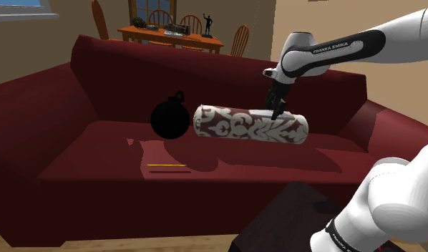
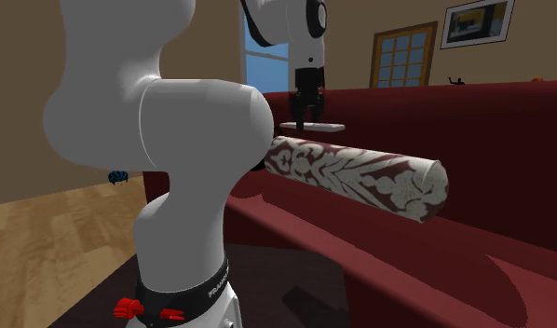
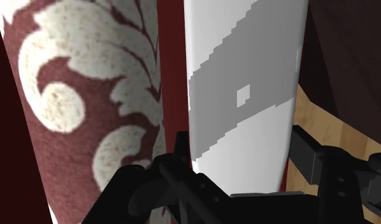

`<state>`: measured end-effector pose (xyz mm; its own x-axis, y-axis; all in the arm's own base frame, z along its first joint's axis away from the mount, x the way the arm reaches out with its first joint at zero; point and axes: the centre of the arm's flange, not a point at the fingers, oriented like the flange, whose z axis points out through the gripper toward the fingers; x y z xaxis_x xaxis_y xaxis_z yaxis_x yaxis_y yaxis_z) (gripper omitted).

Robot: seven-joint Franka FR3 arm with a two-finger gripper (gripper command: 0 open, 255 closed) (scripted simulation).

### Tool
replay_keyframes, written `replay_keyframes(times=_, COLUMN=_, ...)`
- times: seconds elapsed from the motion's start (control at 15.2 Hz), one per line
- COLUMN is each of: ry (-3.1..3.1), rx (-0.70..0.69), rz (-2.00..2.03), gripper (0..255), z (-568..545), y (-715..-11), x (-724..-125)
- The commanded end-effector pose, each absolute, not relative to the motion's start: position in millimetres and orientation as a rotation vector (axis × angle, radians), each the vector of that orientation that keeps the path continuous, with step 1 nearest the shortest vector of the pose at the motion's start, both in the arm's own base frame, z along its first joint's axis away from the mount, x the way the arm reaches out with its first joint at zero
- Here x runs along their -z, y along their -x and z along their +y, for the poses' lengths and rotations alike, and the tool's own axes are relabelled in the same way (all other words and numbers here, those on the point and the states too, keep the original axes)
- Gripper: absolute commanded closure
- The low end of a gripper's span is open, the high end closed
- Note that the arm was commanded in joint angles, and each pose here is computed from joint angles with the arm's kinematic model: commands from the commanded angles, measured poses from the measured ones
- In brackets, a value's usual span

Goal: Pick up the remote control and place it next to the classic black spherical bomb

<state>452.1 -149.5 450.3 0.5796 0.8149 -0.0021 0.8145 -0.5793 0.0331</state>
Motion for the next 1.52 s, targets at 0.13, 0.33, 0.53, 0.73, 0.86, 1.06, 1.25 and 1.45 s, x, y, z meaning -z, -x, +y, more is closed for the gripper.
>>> replay_keyframes(times=0.13, ry=-2.765, rx=-0.021, rz=1.426, gripper=255, z=-149, y=-453, x=-471)
replay_keyframes(times=0.33, ry=-2.765, rx=-0.021, rz=1.426, gripper=255, z=-137, y=-460, x=-478)
replay_keyframes(times=0.53, ry=-2.765, rx=-0.021, rz=1.426, gripper=255, z=-103, y=-480, x=-479)
replay_keyframes(times=0.73, ry=-2.765, rx=-0.021, rz=1.426, gripper=255, z=-69, y=-500, x=-479)
replay_keyframes(times=0.86, ry=-2.765, rx=-0.021, rz=1.426, gripper=255, z=-46, y=-514, x=-479)
replay_keyframes(times=1.06, ry=-2.765, rx=-0.021, rz=1.426, gripper=255, z=-12, y=-534, x=-479)
replay_keyframes(times=1.25, ry=-2.765, rx=-0.021, rz=1.426, gripper=255, z=22, y=-554, x=-479)
replay_keyframes(times=1.45, ry=-2.765, rx=-0.021, rz=1.426, gripper=255, z=56, y=-574, x=-479)
